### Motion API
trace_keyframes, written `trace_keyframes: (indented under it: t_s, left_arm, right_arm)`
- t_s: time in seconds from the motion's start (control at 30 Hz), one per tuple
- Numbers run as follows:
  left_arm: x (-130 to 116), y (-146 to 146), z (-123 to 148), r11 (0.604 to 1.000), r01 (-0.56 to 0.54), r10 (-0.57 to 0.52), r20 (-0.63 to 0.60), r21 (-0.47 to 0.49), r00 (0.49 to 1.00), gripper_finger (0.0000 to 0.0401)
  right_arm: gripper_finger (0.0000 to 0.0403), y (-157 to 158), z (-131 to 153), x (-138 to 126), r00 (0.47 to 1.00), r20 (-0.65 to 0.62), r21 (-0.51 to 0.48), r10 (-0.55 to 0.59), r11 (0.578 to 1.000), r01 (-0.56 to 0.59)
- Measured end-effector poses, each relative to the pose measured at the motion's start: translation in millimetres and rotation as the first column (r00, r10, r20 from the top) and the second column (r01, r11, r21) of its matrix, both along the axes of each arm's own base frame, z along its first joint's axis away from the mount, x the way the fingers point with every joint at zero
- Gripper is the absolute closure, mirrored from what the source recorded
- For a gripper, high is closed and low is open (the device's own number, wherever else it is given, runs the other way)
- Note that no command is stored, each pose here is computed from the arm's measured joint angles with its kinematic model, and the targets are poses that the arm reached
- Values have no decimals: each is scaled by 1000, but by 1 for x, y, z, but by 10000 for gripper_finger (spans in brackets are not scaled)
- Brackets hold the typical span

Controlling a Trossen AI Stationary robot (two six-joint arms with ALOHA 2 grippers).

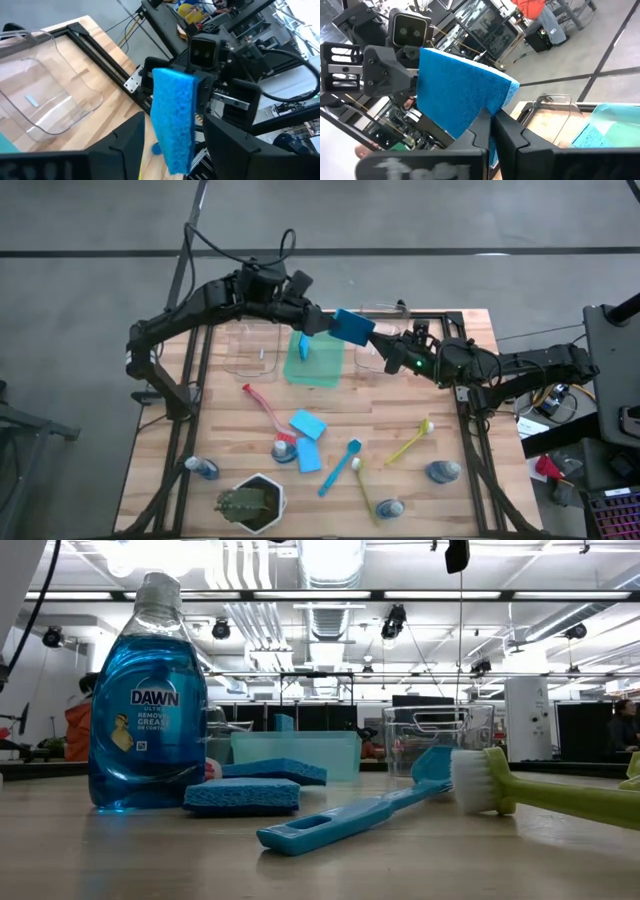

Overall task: Pick & Place Kitchen Sink Supplies
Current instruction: Put the sponge into the green bin

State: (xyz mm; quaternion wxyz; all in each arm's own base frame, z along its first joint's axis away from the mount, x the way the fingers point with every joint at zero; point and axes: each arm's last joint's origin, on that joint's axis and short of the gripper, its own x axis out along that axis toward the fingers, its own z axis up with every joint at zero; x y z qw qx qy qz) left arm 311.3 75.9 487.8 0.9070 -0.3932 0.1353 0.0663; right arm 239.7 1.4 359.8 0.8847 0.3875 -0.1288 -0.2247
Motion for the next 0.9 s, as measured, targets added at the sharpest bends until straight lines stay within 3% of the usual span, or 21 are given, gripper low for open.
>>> trace_keyframes:
  t_s: [0.7, 0.9]
  left_arm:
    - [0, 0, 0, 1000, 4, -4, -4, 9, 1000, 318]
    - [0, 0, -1, 1000, 4, -4, -5, 9, 1000, 329]
  right_arm:
    - [394, 0, 1, 0, 1000, 5, -3, 11, 1000, -11]
    - [360, 1, 1, 0, 1000, -1, -17, 22, 1000, -22]
